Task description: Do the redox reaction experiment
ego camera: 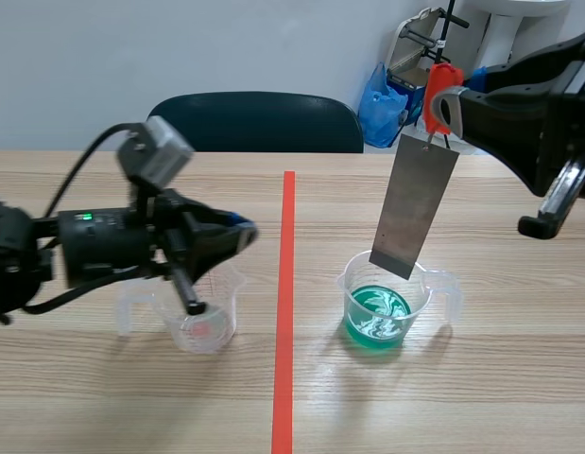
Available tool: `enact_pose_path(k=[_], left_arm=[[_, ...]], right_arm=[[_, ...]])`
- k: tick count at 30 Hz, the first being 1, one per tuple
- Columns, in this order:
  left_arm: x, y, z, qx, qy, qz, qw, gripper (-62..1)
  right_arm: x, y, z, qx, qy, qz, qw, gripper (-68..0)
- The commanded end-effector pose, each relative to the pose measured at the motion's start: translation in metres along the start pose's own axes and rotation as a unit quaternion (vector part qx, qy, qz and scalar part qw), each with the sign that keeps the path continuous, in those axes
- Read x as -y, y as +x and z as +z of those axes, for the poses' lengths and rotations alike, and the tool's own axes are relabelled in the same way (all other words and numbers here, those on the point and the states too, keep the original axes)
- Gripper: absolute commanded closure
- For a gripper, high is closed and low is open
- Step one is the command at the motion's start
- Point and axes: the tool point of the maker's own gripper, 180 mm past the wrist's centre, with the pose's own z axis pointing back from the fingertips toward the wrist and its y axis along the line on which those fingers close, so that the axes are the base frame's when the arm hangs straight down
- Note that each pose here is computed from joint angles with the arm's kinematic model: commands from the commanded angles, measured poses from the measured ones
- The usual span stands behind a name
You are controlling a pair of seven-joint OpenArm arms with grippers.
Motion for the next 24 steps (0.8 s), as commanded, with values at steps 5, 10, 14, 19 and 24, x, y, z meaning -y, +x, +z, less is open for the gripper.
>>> enact_pose_path(k=[5, 10, 14, 19, 24], left_arm=[[-0.013, 0.0, 0.074, 0.017, 0.044, 0.002, 0.9989, -3.6], [-0.006, -0.018, 0.132, 0.0, 0.077, 0.017, 0.9969, -3.6], [0.007, -0.037, 0.177, -0.013, 0.107, 0.019, 0.994, -3.6], [0.036, -0.055, 0.231, -0.027, 0.147, 0.005, 0.9887, -3.6], [0.078, -0.056, 0.273, -0.026, 0.167, -0.026, 0.9852, -3.6]], right_arm=[[0.005, 0.009, 0.0, 0.014, -0.003, 0.01, 0.9998, -0.6], [0.005, 0.009, 0.0, 0.014, -0.003, 0.01, 0.9998, -0.6], [0.005, 0.009, 0.0, 0.014, -0.003, 0.01, 0.9998, -0.6], [0.005, 0.009, 0.0, 0.014, -0.003, 0.01, 0.9998, -0.6], [0.005, 0.009, 0.0, 0.015, -0.003, 0.01, 0.9998, -0.6]])
